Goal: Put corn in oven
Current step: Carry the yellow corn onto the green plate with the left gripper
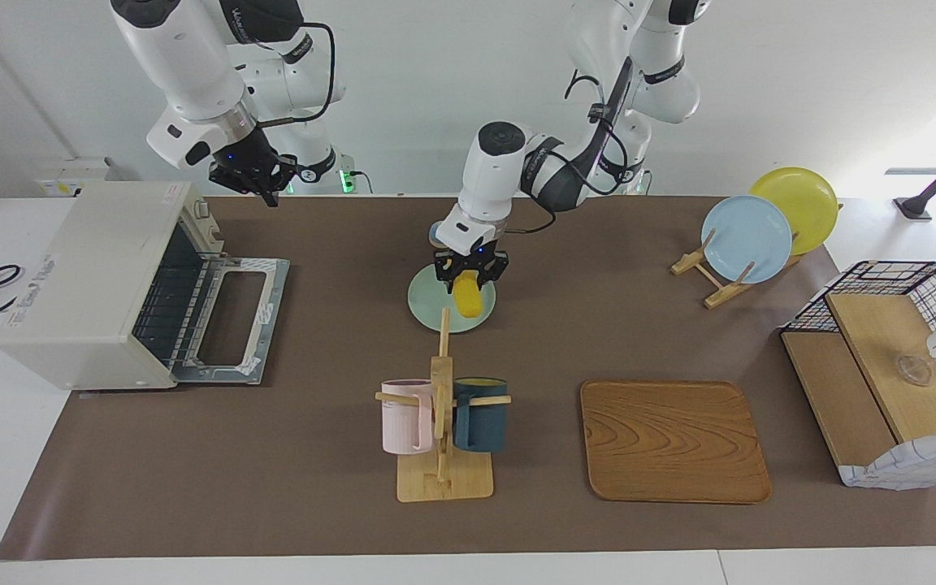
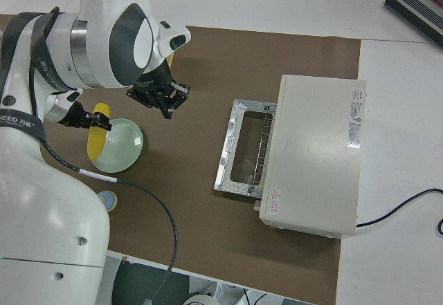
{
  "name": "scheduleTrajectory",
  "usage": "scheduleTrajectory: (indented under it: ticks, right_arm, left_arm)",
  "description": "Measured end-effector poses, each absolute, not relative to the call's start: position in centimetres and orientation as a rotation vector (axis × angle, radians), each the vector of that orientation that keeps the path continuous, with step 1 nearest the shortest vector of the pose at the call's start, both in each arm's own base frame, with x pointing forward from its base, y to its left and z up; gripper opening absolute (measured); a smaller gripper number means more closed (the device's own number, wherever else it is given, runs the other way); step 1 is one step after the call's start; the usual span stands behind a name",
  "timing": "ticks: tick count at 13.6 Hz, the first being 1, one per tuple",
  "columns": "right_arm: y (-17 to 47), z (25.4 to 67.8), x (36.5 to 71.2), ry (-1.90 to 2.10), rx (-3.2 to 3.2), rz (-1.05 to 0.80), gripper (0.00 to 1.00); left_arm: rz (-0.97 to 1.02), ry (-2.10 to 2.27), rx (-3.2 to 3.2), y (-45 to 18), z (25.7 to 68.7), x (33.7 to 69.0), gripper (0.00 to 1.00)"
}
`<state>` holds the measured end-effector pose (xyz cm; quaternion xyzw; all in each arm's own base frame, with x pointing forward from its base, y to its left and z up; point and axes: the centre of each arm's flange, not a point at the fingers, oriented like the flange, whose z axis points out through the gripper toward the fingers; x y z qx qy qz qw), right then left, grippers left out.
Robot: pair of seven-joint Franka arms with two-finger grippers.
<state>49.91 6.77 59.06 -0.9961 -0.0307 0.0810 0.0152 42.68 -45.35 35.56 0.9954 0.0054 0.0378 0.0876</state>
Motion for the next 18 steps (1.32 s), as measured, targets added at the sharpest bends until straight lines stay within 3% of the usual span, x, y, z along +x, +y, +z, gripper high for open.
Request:
scheduleTrajectory:
  ticks: [5,8,9,10,12,14,16,18]
  right_arm:
    - [7.3,57.3,49.6,-0.055,-3.106,0.223,0.11]
    - [7.3,57.6,49.4,-0.054,-3.106,0.213,0.37]
    - [7.3,57.6,49.3,-0.054,-3.106,0.212,0.37]
    - [7.3,57.6,49.3,-0.053,-3.106,0.213,0.43]
    - [7.3,57.5,49.3,-0.052,-3.106,0.214,0.65]
    - [7.3,57.5,49.3,-0.051,-3.106,0.214,0.87]
    - [7.3,57.5,49.3,-0.051,-3.106,0.213,0.91]
    - [7.3,57.5,49.3,-0.051,-3.106,0.211,0.88]
  left_arm:
    - [0.099,-0.041,2.973,-47.0,32.0,41.6,0.56]
    - [0.102,-0.082,2.975,-46.9,32.0,41.7,0.56]
    - [0.100,-0.098,2.977,-46.8,31.8,41.6,0.56]
    - [0.097,-0.110,2.980,-46.7,31.6,41.5,0.56]
    - [0.093,-0.122,2.983,-46.6,31.4,41.4,0.58]
    - [0.092,-0.127,2.984,-46.6,31.4,41.4,0.69]
    - [0.092,-0.130,2.984,-46.6,31.4,41.4,0.75]
    - [0.090,-0.131,2.986,-46.6,31.3,41.4,0.97]
